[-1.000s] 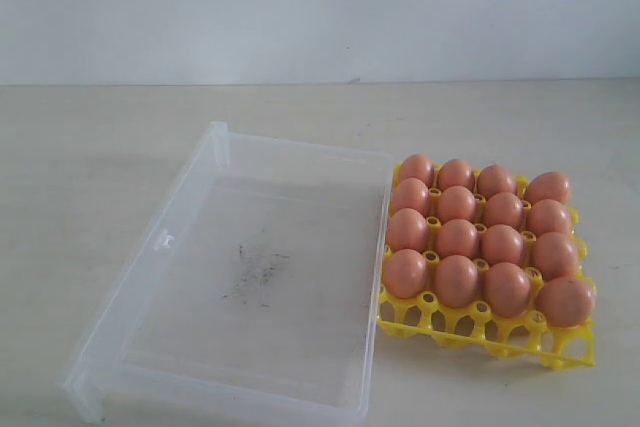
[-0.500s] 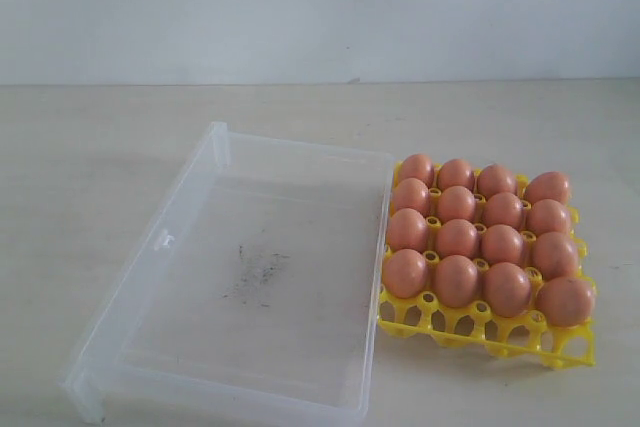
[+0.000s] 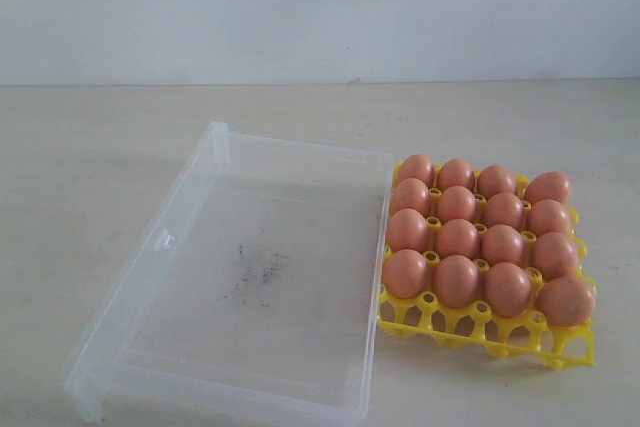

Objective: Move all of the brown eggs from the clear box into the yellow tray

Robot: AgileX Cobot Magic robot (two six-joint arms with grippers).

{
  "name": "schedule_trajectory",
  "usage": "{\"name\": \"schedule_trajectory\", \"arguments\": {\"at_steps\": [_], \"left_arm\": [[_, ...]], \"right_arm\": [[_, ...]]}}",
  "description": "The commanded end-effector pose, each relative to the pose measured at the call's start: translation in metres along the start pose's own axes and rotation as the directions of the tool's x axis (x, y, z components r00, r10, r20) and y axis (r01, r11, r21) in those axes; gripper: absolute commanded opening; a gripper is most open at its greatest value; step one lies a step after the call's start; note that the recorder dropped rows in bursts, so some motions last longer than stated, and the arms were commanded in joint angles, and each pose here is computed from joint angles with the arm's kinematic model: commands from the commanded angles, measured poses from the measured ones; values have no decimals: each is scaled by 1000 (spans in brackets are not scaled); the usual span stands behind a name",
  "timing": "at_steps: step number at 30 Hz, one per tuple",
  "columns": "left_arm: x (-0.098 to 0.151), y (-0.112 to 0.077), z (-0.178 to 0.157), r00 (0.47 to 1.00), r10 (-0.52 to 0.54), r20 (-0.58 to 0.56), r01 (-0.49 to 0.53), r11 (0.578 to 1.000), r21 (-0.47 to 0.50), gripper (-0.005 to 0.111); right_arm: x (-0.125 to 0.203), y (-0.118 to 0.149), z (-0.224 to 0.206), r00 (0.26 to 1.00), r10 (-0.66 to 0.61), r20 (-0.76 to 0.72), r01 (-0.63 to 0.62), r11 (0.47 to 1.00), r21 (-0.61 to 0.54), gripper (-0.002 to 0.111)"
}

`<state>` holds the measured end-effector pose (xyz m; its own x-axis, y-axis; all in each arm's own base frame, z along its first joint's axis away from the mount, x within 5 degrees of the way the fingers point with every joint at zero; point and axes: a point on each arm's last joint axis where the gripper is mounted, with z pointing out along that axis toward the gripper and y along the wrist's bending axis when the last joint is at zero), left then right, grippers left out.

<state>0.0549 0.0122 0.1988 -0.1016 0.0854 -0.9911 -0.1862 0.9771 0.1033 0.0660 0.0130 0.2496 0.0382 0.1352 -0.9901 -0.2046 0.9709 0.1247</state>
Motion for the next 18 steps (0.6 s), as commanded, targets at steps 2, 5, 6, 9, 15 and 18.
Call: {"name": "schedule_trajectory", "arguments": {"at_steps": [2,5,6,9,15,18], "left_arm": [[1,0,0,1000,-3,1,3,1000,-2,4],[1,0,0,1000,-3,1,3,1000,-2,4],[1,0,0,1000,-3,1,3,1000,-2,4],[1,0,0,1000,-3,1,3,1000,-2,4],[1,0,0,1000,-3,1,3,1000,-2,4],[1,0,0,1000,-3,1,3,1000,-2,4]], "right_arm": [[-15,4,-19,989,9,147,-4,999,-31,0],[-39,9,-29,973,4,230,11,998,-60,0],[-45,11,-31,969,1,248,18,997,-72,0],[-67,20,-40,953,-19,301,62,989,-134,0],[-73,20,-43,948,-9,318,53,990,-131,0],[-65,15,-39,956,88,281,-58,992,-114,0]]}}
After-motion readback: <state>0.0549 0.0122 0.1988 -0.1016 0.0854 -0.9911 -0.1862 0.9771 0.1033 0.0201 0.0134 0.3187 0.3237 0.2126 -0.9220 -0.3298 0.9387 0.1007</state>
